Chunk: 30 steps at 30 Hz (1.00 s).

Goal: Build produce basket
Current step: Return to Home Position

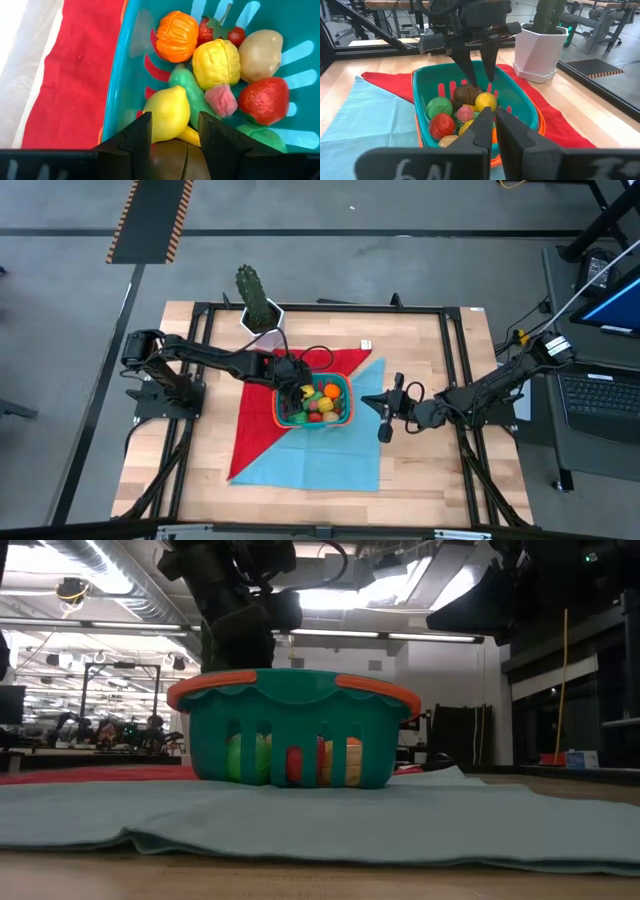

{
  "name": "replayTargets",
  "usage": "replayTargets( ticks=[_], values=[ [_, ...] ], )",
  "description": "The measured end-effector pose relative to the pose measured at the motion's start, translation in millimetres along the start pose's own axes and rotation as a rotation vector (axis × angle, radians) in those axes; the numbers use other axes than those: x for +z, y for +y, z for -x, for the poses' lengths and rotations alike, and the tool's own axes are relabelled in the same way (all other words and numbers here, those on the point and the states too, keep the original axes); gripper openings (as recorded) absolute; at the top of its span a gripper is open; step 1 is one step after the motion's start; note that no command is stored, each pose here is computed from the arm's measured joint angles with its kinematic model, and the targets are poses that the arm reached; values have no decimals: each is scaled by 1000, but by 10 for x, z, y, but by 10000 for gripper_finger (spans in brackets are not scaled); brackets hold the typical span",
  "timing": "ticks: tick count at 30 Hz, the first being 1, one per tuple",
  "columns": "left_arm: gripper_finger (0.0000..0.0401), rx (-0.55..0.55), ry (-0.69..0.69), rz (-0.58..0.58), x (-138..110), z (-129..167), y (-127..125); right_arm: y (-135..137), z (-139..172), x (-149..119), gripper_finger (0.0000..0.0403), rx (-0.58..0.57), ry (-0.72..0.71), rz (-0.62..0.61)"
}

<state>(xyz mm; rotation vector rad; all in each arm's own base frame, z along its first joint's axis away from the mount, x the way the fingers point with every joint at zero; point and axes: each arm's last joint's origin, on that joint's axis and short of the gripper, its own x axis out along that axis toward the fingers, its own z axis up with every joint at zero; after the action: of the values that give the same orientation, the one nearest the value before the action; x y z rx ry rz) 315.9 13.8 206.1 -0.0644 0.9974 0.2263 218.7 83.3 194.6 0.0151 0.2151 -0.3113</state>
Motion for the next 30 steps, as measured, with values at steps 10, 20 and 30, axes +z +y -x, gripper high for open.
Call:
replayTargets(
  ticks=[10, 20, 30],
  values=[
    [152, -102, -190, -140, 69, 395, -362, -8, 34, 48, 26, 9, -19, -10],
    [138, -223, -494, -205, -351, 1096, -773, -46, 378, 267, 26, 155, -67, -5],
    [122, -378, -807, -203, -1304, 1273, -694, -305, 812, 260, 26, 260, -176, -51]
  ],
)
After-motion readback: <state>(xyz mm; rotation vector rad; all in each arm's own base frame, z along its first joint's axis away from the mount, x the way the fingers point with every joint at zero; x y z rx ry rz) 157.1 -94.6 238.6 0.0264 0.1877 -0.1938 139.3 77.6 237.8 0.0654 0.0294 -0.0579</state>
